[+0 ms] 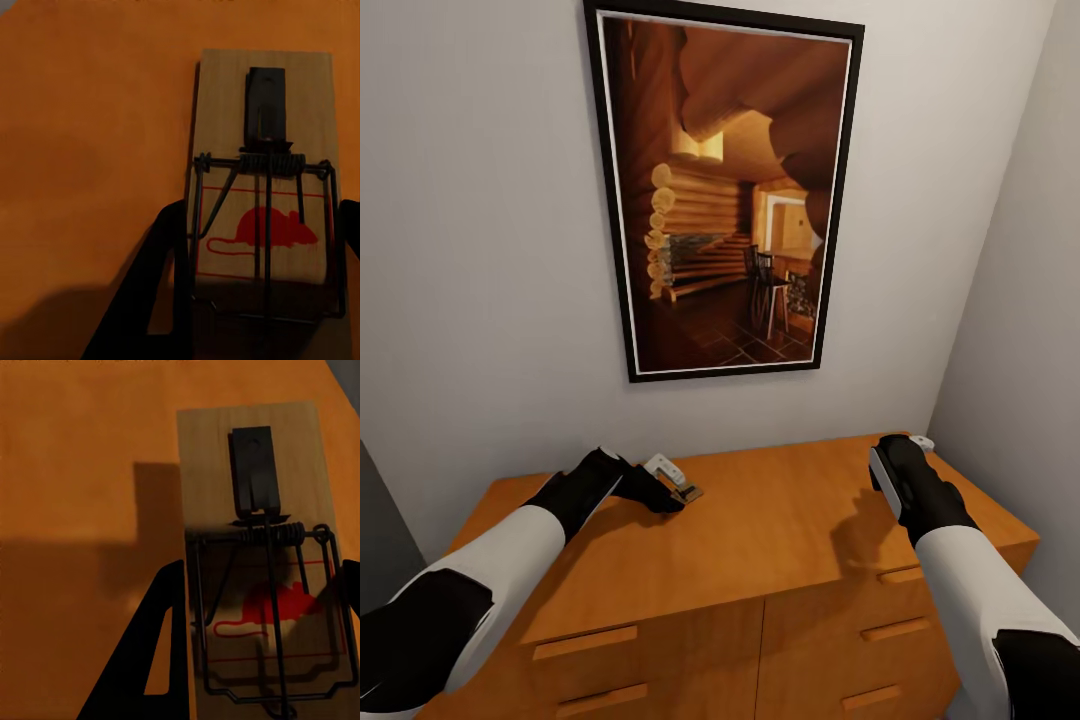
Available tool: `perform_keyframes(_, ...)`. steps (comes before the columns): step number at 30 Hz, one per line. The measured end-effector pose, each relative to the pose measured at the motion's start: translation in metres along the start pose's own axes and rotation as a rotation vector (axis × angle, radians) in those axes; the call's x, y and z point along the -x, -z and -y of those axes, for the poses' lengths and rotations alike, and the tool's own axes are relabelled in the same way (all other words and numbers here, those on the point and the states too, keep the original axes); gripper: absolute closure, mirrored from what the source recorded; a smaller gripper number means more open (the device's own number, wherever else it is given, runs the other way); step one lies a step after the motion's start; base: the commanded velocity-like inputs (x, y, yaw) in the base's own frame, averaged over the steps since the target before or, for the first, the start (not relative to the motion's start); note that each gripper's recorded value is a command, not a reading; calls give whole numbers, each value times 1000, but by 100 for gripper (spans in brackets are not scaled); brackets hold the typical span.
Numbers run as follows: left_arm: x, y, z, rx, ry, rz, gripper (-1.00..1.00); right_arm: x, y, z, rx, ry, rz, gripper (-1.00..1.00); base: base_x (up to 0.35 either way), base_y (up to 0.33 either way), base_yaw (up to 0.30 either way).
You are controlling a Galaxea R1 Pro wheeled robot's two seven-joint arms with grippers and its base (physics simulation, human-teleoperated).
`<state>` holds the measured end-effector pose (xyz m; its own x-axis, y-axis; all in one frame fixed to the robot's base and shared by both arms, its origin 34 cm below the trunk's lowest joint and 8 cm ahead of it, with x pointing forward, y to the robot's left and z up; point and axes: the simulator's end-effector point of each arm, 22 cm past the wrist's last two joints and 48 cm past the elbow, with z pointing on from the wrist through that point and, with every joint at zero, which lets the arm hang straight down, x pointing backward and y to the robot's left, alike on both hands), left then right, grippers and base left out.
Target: Take the four mousetraps from the cabinet in the bathroom and place them on the bathroom floor. Make sure all four end up on the same floor surface, and ensure that at least two of them are either under or directly next to the same bathroom sink.
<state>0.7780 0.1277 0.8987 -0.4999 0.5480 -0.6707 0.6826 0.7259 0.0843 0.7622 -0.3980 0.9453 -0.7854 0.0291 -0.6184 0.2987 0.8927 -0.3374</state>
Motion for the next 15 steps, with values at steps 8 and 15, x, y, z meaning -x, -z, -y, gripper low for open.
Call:
perform_keyframes(8,23,9,6,-3,-1,15,100,0,0,-1,1,2,-1,100,0,0,0)
perform_keyframes(15,109,73,8,5,91,141,100,-1,1,-2,2,3,-5,100,0,0,0)
